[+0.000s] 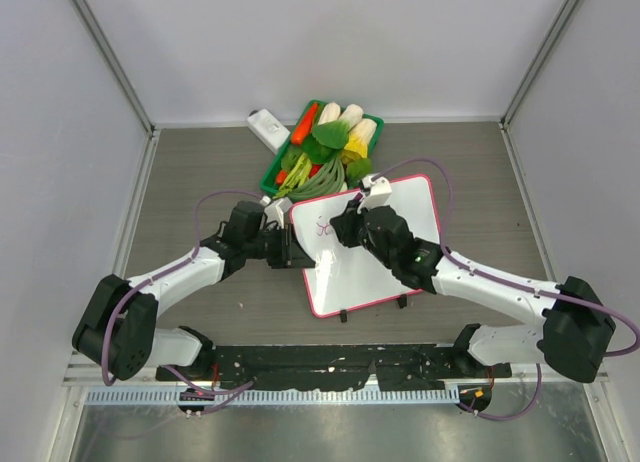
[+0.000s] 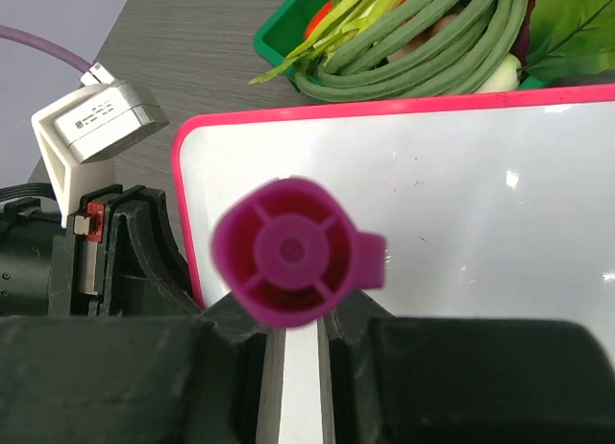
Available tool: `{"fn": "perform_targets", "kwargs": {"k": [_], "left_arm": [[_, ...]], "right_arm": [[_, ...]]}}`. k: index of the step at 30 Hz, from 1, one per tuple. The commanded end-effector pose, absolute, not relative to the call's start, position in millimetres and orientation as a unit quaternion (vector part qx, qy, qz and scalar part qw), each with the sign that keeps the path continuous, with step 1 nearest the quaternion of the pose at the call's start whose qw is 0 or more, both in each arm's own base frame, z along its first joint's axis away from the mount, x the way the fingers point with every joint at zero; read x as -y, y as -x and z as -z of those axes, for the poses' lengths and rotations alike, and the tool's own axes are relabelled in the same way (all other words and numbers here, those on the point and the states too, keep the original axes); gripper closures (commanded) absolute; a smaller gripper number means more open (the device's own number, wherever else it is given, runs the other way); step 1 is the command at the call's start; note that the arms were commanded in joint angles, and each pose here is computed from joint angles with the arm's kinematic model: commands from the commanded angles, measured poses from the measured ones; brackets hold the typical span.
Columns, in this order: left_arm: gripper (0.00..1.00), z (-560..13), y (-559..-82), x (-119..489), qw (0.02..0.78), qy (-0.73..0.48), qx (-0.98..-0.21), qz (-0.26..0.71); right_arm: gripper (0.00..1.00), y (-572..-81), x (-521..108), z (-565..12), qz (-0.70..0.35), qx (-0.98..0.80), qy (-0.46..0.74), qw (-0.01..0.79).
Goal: Write a sentence on the whiteboard
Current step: Write with the whiteboard marker on the whiteboard.
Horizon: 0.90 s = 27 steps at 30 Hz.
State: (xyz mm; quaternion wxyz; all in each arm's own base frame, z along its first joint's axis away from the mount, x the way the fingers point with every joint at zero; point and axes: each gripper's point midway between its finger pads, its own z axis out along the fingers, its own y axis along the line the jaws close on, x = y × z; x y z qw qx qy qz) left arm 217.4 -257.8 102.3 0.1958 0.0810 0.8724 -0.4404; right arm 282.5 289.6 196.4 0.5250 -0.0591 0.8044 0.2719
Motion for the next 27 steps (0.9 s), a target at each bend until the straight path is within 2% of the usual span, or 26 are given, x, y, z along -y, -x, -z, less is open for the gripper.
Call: {"fn": "perform_targets", "kwargs": {"k": [1,14,23,27], "left_arm": [[1.0,-73.0,-214.9,240.0,0.195,-0.084,-0.906,0.367],[1.0,-72.5,-215.4,239.0,0.196,-0.083,-0.907,0.364],[1.0,-71.3,-214.7,238.3,0.196,-0.083,-0.908,0.361],[1.0,-71.0,-214.9,238.3,0.196,-0.083,-0.908,0.361]], "right_arm": [[0.99,-280.9,-280.4,-196.2,-0.262,-0.806,0.05,0.528],[0.99,-291.9,-269.6,-216.4,-0.243,-0.791,0.024,0.561],[0.99,-288.5,-277.3,-257.1,-0.284,-0.763,0.031,0.579],[0.99,-293.4,-273.8,-265.2,-0.272,-0.76,0.025,0.591]]}}
